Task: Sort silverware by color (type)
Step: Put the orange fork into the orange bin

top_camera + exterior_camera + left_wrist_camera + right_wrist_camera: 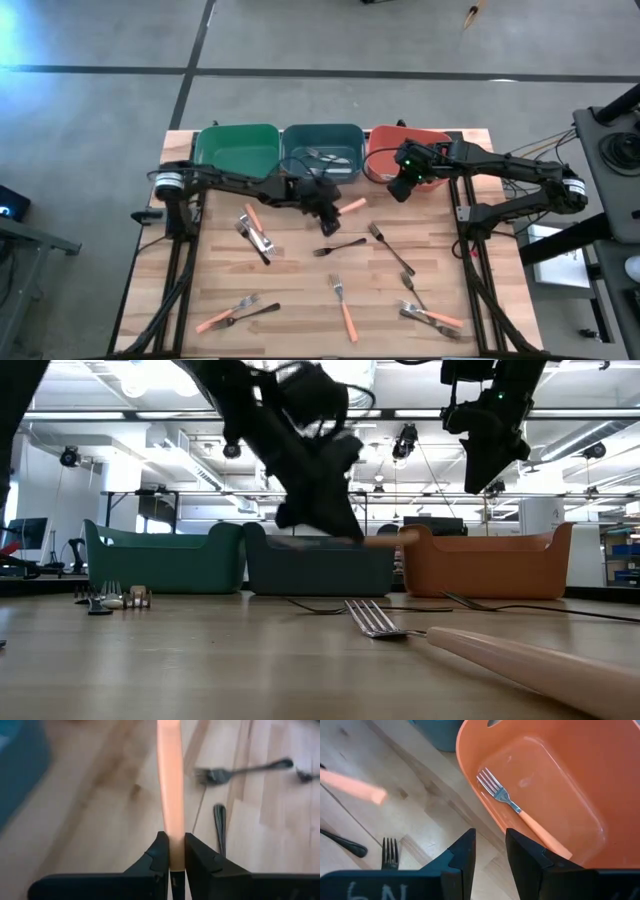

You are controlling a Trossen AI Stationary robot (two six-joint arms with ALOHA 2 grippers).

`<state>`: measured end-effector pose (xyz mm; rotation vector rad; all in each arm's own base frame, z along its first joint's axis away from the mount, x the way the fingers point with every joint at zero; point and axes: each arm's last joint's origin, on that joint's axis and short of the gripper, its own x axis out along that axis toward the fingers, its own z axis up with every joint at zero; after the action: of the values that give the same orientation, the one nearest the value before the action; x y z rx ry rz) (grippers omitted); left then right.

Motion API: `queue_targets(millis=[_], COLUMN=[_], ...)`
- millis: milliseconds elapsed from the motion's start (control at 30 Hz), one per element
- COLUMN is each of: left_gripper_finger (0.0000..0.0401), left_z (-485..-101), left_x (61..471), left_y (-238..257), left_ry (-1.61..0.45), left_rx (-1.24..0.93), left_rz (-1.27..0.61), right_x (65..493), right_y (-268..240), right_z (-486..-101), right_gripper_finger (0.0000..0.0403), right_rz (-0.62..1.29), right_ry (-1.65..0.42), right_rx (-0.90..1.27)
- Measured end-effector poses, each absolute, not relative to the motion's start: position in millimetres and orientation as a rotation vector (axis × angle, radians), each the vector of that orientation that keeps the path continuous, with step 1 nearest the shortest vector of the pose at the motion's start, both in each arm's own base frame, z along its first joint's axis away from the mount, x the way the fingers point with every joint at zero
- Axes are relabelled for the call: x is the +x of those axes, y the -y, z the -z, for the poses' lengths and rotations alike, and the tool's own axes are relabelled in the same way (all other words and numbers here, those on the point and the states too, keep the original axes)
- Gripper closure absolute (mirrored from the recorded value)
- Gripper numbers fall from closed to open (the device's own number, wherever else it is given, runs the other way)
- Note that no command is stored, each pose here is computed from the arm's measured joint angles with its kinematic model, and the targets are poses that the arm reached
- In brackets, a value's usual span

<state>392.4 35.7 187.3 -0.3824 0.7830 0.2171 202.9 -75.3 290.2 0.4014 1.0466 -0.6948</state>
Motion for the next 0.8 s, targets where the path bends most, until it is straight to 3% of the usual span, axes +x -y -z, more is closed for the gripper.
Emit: queue_targets(millis=[533, 800], left_gripper_finger=[0.0380, 0.0380], left_z=[-294, -324], left_x=[295, 256], left_y=[-53, -83], left_ry=[-0.815, -0.766], left_rx=[-0.240, -0.186], left_rz=[-0.581, -0.650], right_x=[203, 224], right_y=[75, 104], right_z=[-290, -293], right_gripper_finger=[0.0305, 0.0305], right_rz=[0.695, 0.859], right_ry=[-1.040, -0.796], right_rx=[0.402, 0.403])
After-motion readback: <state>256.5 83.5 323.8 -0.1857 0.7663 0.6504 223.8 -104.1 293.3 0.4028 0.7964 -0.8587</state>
